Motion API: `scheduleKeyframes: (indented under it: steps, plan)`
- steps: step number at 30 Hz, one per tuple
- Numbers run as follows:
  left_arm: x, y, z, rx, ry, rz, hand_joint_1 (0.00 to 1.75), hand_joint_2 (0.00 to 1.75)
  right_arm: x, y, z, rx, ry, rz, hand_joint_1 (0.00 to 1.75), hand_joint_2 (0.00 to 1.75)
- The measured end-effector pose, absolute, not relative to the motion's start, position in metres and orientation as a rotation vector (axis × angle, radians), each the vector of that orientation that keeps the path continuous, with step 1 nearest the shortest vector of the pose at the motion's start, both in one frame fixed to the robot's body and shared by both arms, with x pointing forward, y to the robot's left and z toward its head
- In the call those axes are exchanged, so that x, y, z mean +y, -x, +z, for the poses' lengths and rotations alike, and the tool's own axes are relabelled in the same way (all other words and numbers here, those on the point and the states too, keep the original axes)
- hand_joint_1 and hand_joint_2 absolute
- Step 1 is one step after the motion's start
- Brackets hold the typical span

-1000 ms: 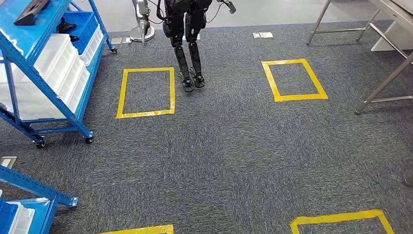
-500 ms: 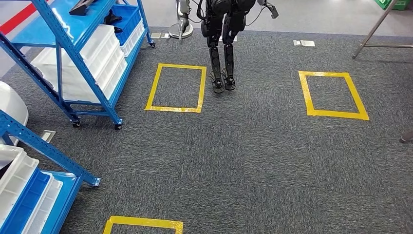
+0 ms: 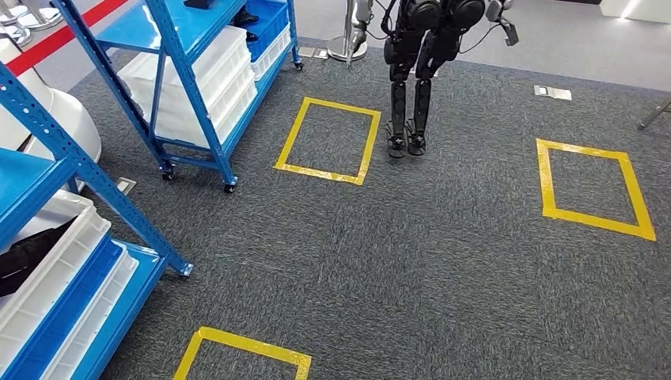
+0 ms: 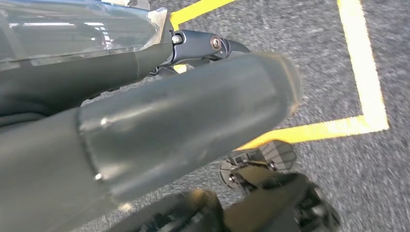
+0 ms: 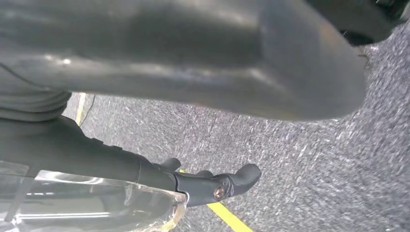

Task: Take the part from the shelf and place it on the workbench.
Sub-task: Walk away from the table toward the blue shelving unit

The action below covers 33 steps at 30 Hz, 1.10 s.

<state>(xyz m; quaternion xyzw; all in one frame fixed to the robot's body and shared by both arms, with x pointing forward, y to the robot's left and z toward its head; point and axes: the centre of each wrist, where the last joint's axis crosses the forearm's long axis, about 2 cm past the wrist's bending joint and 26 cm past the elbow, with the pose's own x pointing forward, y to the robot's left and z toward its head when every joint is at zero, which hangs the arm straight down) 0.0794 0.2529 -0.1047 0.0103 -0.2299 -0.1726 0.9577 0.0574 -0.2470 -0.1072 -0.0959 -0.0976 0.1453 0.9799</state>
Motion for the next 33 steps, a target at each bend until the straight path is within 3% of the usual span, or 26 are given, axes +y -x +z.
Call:
scheduleKeyframes:
  steps: [33]
  plan:
    - [0.254, -0.073, -0.106, -0.384, -0.026, -0.32, 0.0, 0.0, -0.247, -0.056, -0.107, -0.212, 0.176, 0.346, 0.0, 0.0]
